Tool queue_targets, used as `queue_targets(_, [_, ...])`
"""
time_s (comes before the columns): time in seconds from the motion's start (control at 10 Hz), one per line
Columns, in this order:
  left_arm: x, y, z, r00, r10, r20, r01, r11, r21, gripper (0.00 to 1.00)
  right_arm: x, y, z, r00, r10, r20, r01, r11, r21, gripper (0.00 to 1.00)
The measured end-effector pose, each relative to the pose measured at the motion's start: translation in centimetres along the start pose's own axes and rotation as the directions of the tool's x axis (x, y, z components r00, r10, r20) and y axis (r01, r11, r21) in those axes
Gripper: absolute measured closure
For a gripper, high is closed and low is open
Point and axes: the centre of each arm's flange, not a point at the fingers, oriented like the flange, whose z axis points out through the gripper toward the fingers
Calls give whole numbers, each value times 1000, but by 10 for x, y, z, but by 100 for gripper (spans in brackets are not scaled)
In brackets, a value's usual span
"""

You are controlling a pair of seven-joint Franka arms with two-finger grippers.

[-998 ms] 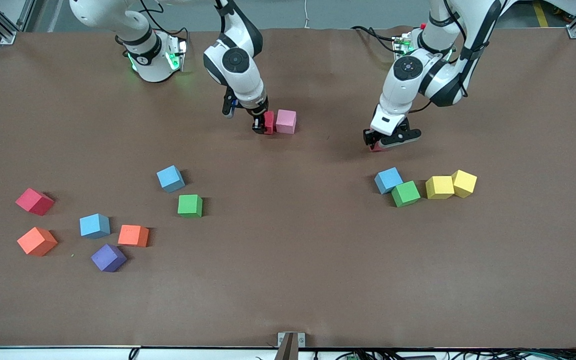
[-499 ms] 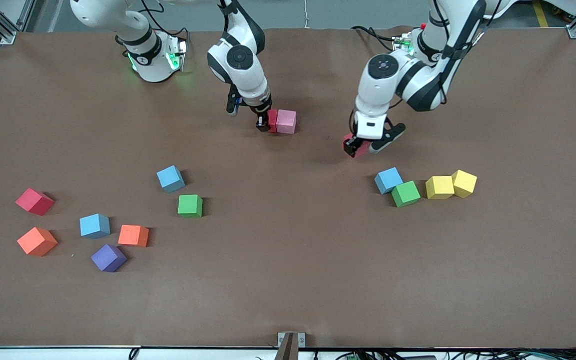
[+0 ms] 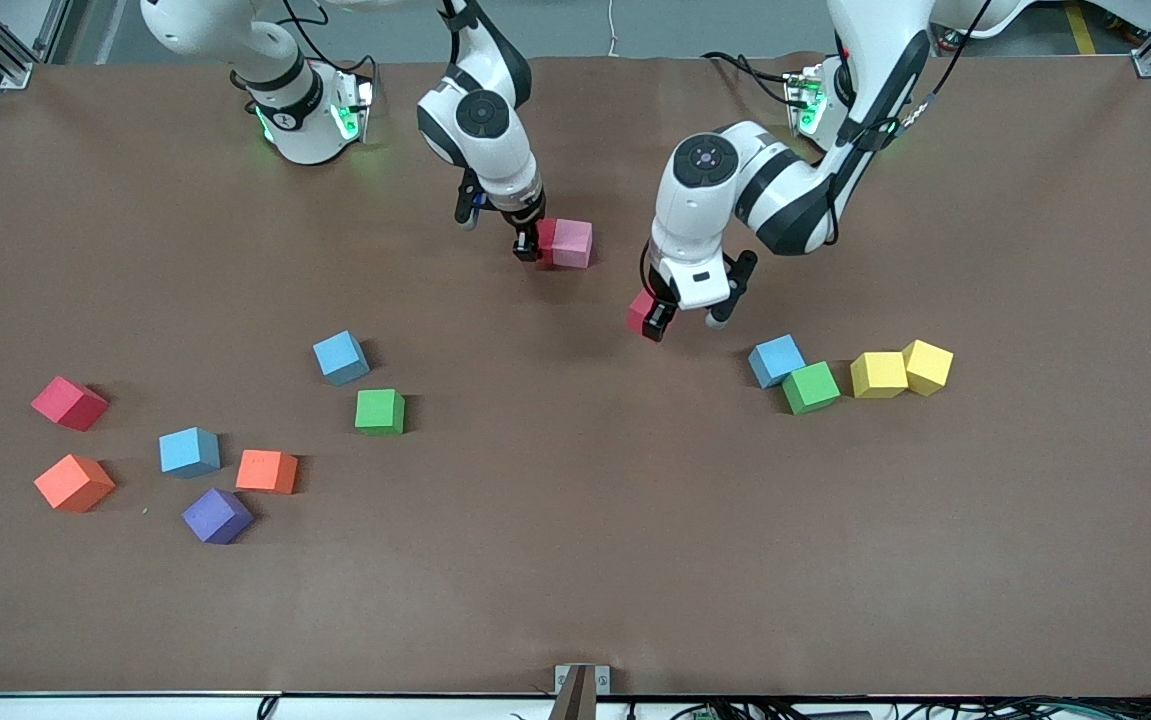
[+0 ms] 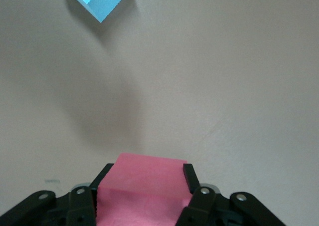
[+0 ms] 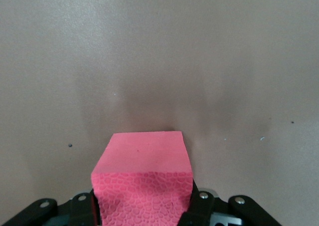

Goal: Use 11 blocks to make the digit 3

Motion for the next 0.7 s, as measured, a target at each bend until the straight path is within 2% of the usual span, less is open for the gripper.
queue_targets(0.1, [-2,3,0,999,-41,-1,41,999,29,40,0,0,1,1000,2,-2,-2,1000,-1,31])
queue_targets(0.3, [-12,-11,8,994,-104,-40,108,987,118,40,1,1,5,1000,3,-9,-3,1000,-4,4])
queue_targets(0.4, [-17,-19,10,991,-112,-67,121,980,156,41,1,1,5,1000,2,-9,-3,1000,-4,0])
queue_targets(0.5, [-26,-26,11,991,-110,-76,122,975,186,41,1,2,5,1000,2,-10,-2,1000,-5,0])
queue_targets(0.7, [-43,-34,14,989,-119,-91,135,971,196,41,0,3,5,1000,-1,-13,1,1000,-8,0])
